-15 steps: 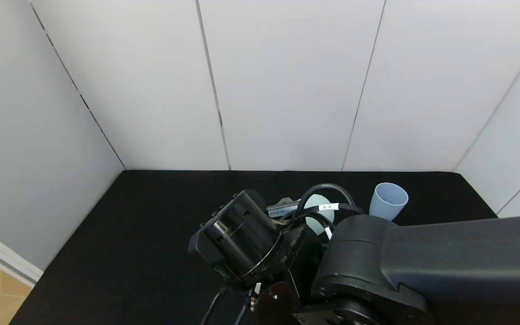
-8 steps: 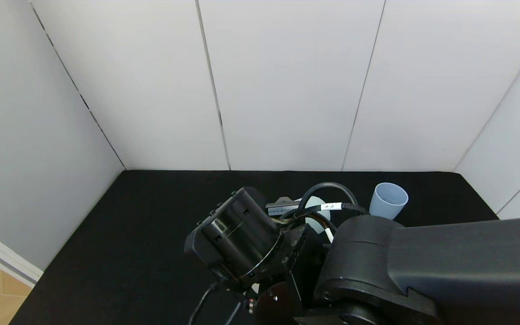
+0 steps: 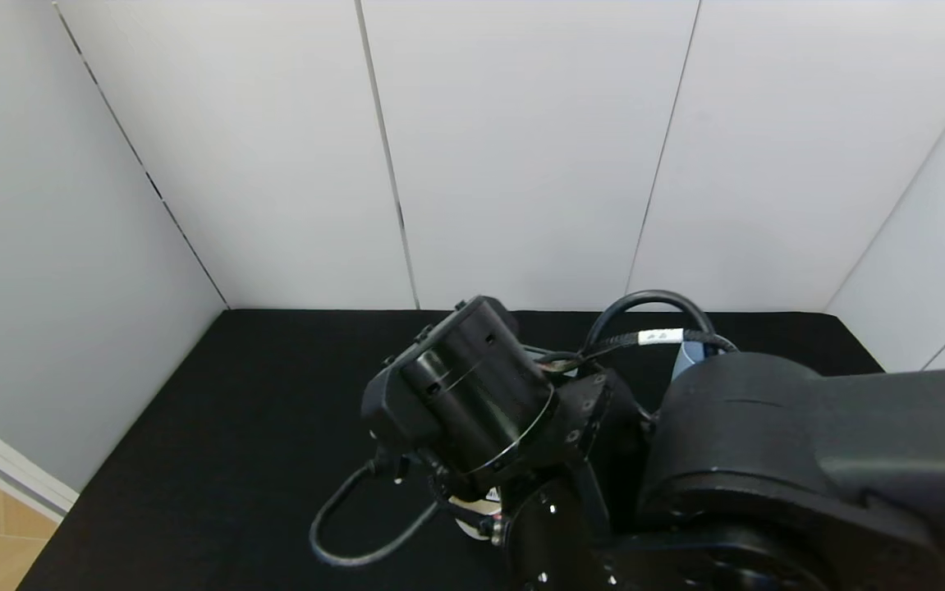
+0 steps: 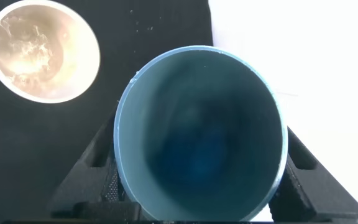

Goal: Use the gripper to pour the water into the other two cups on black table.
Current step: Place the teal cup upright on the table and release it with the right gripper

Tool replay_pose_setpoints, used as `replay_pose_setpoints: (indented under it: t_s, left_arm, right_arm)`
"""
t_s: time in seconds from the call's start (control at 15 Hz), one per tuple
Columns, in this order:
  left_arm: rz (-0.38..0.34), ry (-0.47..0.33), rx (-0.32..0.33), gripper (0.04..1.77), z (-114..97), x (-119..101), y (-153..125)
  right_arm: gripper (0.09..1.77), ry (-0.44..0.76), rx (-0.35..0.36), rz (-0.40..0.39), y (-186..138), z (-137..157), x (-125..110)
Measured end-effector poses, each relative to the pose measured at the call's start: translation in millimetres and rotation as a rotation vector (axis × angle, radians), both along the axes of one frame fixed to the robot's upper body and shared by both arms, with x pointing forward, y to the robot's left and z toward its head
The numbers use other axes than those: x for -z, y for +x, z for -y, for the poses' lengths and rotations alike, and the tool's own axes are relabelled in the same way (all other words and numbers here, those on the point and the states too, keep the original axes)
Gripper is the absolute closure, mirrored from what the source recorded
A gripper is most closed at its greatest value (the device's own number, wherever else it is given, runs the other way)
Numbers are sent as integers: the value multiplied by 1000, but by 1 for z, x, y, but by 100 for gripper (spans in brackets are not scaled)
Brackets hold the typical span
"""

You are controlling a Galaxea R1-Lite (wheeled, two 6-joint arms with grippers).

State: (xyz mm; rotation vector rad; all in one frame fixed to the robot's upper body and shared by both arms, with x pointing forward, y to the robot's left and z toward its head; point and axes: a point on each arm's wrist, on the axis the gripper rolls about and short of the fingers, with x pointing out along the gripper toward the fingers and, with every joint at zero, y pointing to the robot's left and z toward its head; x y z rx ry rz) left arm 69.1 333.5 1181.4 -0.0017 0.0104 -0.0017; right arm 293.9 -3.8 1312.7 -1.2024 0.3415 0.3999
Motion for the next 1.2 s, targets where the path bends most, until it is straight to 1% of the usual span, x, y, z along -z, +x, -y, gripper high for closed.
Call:
replay_pose_setpoints:
  t_s: [0.07,0.13,0.27,0.47,0.6,0.73,0.93,1.07,1.2]
  left_arm:
    - [0,0,0,9,0,0,0]
    - [0,0,0,9,0,0,0]
    - [0,0,0,9,0,0,0]
    - [0,0,-1,9,0,0,0]
    - [0,0,-2,9,0,0,0]
    - [0,0,-2,9,0,0,0]
    - [0,0,-2,9,0,0,0]
    - [0,0,-2,9,0,0,0]
    - [0,0,-1,9,0,0,0]
  right_arm:
    - [63,60,4,-19,1,6,-6]
    - [63,133,23,-34,1,14,-13]
    - [63,231,72,-39,0,30,-26]
    - [63,369,104,-59,-2,59,-45]
    - [63,501,154,-64,0,81,-61]
    - [63,600,178,-78,0,105,-74]
    - [63,708,197,-99,1,147,-79]
    - [63,803,191,-52,4,169,-77]
    - [63,884,167,-15,7,190,-67]
